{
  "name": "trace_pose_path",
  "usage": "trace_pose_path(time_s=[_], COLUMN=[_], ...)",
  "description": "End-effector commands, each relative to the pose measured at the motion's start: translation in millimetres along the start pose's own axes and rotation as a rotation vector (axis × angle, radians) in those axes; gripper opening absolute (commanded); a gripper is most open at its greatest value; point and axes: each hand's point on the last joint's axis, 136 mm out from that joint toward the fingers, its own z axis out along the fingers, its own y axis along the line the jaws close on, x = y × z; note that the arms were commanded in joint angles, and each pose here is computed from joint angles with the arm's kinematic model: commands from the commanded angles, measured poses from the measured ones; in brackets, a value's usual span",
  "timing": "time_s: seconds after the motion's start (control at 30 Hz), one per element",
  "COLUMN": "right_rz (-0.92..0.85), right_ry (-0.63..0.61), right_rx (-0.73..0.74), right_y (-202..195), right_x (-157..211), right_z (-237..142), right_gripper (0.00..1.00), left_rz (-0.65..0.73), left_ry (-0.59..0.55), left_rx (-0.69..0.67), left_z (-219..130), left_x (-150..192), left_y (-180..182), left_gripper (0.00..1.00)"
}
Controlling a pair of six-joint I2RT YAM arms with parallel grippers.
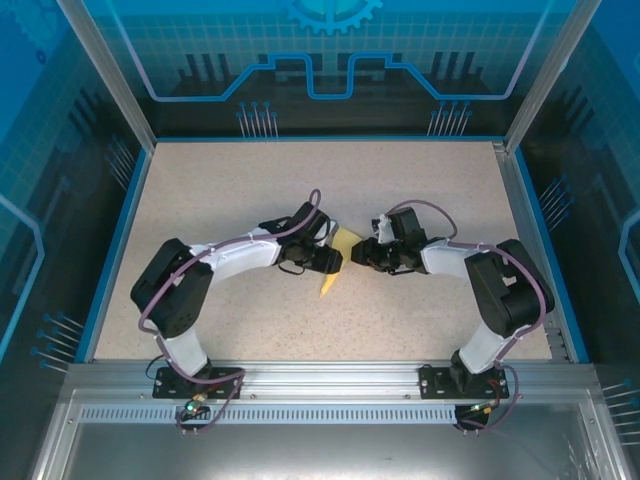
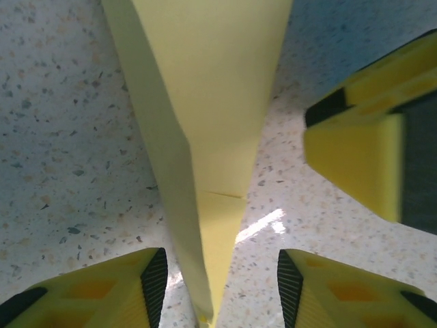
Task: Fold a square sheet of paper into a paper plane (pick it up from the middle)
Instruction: Move a paper plane to the center of the table.
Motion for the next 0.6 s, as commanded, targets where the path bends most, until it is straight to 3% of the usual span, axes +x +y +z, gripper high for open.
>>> trace_pose_path(time_s=[0.0,0.4,0.57], right_rz=[-0.003,-0.009,-0.015], right_ry=[0.002,0.037,0.060], right_rx=[-0.045,-0.061,-0.061], right_y=[9,19,23], right_x=[4,19,27], right_z=[5,22,31], right_gripper=[0.37,0.37,0.36], left_rz=[0.005,-0.029,-0.041], left_ry=[0.039,0.050,0.057], left_rx=[-0.046,-0.082,-0.078], left_z=[7,10,10], left_x=[3,13,19], left_y=[6,18,24], left_gripper=[0.47,0.22,0.17])
